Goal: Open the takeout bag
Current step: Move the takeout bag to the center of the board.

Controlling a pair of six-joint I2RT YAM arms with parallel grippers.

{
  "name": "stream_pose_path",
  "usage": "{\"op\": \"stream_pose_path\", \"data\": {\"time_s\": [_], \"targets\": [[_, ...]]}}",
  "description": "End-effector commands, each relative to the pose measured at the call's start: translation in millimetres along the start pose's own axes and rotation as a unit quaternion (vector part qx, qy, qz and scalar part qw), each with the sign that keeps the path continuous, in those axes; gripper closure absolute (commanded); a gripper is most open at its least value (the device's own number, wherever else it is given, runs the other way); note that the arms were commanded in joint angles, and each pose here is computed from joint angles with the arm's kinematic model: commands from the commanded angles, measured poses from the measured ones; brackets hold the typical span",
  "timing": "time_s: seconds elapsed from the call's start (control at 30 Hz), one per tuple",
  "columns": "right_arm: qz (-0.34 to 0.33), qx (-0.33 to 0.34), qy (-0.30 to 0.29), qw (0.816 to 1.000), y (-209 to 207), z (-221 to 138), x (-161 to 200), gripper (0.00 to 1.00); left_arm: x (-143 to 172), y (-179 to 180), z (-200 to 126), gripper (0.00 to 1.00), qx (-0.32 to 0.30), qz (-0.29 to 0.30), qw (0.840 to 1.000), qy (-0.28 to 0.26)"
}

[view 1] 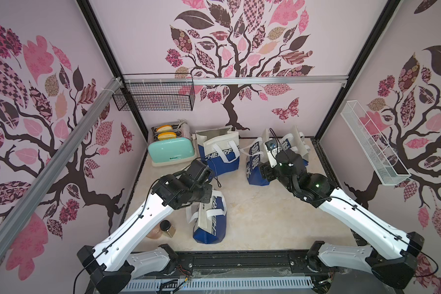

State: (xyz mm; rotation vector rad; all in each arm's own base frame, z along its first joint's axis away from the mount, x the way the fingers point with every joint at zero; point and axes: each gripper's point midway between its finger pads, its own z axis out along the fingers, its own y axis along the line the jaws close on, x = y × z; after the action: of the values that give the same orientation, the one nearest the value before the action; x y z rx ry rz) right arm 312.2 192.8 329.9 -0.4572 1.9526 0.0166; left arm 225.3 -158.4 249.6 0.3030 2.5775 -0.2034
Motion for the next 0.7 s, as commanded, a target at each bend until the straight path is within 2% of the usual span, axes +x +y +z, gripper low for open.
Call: {"op": "stream_pose_path", "data": {"time_s": [0.0,0.1,0.2,0.37,0.53,0.6,0.67], "targets": [[0.004,0.008,-0.013,1.0,-4,-4,-3,0.2,-20,-6,4,0.94,0.002,0.019,0.999,-0.033],[0.0,0.013,-0.011,1.0,-5,-3,0,0.2,-43,-15,9,0.95,0.005,0.061,0.996,-0.066],[-0.007,0.018,-0.009,1.0,-7,-3,3,0.2,-64,-18,20,1.0,-0.006,0.091,0.991,-0.093],[-0.019,0.034,-0.011,0.999,-15,-7,7,0.19,-95,-23,46,1.0,0.014,0.097,0.989,-0.107],[-0.031,0.053,-0.008,0.998,-26,-11,15,0.19,-123,-40,67,1.0,0.024,0.131,0.983,-0.128],[-0.034,0.059,-0.005,0.998,-31,-13,19,0.18,-132,-45,73,0.94,0.025,0.144,0.98,-0.133],[-0.035,0.064,-0.002,0.997,-34,-14,22,0.18,-141,-47,77,0.75,0.021,0.153,0.978,-0.142]]}}
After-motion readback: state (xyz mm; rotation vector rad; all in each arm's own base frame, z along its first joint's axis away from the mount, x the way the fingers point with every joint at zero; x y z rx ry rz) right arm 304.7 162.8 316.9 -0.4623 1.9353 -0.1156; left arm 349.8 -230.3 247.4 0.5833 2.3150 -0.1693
